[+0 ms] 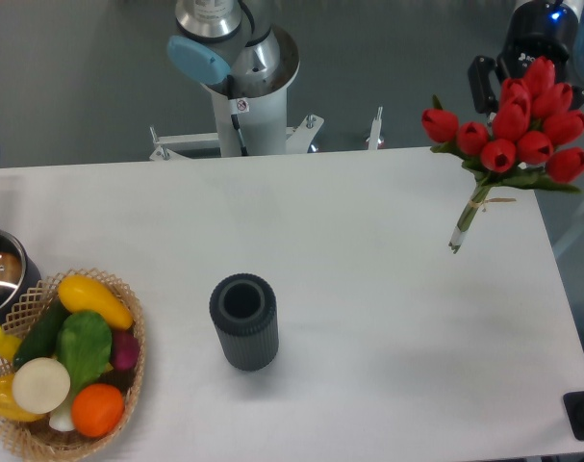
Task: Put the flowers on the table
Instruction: 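Hold the red tulip bunch in the gripper above the table, then lower the held tulips toward the table beside the black container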
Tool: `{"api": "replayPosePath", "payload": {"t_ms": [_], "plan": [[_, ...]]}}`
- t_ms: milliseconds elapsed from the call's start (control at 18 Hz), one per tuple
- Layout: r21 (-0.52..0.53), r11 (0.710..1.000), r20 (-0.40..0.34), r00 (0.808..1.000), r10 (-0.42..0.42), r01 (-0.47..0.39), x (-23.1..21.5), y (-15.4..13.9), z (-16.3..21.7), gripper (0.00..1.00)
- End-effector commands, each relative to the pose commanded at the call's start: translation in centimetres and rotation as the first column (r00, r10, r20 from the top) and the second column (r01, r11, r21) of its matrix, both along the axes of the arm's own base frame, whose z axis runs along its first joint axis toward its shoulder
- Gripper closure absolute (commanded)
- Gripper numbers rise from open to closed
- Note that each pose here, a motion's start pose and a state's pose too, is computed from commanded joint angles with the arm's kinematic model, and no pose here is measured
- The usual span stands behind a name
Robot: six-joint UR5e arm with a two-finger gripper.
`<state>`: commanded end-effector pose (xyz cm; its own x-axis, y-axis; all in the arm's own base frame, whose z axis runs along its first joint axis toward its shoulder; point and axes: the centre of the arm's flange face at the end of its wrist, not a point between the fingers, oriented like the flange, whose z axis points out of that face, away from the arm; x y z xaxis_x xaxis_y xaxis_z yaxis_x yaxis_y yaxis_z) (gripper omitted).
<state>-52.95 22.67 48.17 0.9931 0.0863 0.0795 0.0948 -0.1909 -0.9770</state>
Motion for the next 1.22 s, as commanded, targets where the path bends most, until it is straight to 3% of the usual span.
{"api": "replayPosePath", "payload": {"t_ms": [667, 889, 1222], "plan": [[-0.014, 1.0, 0.001, 1.0, 0.01, -0.01, 0.2, -0.2, 0.4, 0.64], [-0.155, 0.987, -0.028, 0.999, 0.043, -0.047, 1.0, 0.0, 0.4, 0.64], [-0.358, 0.931, -0.056, 0.997, 0.055, -0.071, 2.2, 1.7, -1.0, 0.64]]}}
